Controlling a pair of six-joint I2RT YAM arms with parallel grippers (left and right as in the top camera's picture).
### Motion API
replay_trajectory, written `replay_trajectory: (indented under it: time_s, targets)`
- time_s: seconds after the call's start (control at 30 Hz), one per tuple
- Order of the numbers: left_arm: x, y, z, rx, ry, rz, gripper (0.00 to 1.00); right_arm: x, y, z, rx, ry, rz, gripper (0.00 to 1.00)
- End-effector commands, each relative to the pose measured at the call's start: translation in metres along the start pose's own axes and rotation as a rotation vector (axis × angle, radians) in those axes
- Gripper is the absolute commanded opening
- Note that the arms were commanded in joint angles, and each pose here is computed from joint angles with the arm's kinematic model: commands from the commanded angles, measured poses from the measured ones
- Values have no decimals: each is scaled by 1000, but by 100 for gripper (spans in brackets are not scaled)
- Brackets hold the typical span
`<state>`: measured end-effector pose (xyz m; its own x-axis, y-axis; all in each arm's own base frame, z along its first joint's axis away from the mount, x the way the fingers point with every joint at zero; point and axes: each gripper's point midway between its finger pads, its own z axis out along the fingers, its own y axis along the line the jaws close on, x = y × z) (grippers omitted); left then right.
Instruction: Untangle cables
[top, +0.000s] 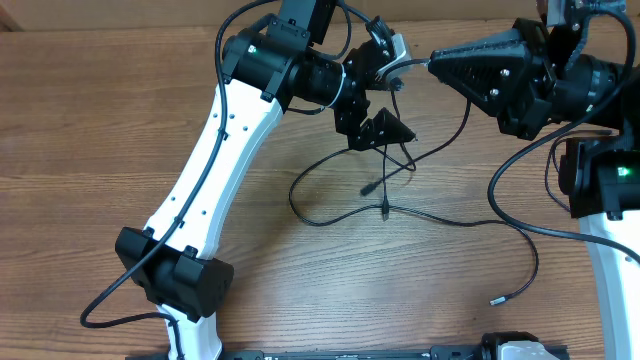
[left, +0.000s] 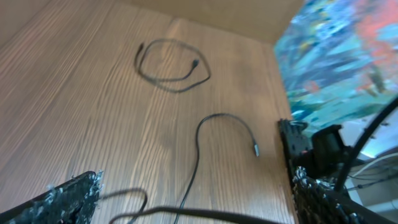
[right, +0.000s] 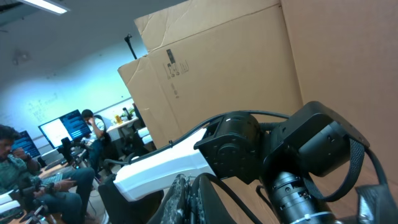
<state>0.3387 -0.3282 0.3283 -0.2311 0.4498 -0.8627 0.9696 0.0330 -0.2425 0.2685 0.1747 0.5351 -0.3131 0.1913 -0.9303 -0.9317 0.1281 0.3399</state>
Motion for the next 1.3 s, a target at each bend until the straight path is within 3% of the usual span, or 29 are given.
replay_trajectory:
  time_s: [0.0,0.17,0.7,0.73,0.77,0.8,0.83,0.9,1.1,1.27]
  targets:
    - [-8,-10,-4,96,-80,102,100,-15,8,-2,21,-51,-34,4]
    - [-31,-23,-31,214,-264,242,100,-42,19,-5,25,-171,-61,4]
    - [-37,-42,-10,257,-255,307,100,-48,26,-6,8,-195,-67,4]
    - [-37,-42,-10,256,-255,308,97,-47,26,-6,8,-193,-66,4]
    - [-37,-41,-10,255,-255,310,84,-47,26,-6,8,-193,-66,4]
    - [-37,-41,-10,255,-255,310,56,-47,26,-6,7,-193,-63,4]
    - [-37,-40,-11,252,-255,308,37,-47,26,-6,7,-192,-63,4]
    - [-37,-40,-11,252,-254,307,17,-47,27,-6,7,-192,-63,4]
    - [-36,-40,-11,250,-255,307,4,-43,28,-5,-2,-171,-64,4]
    - [-35,-34,-17,234,-258,299,4,-42,28,-5,-6,-161,-63,4]
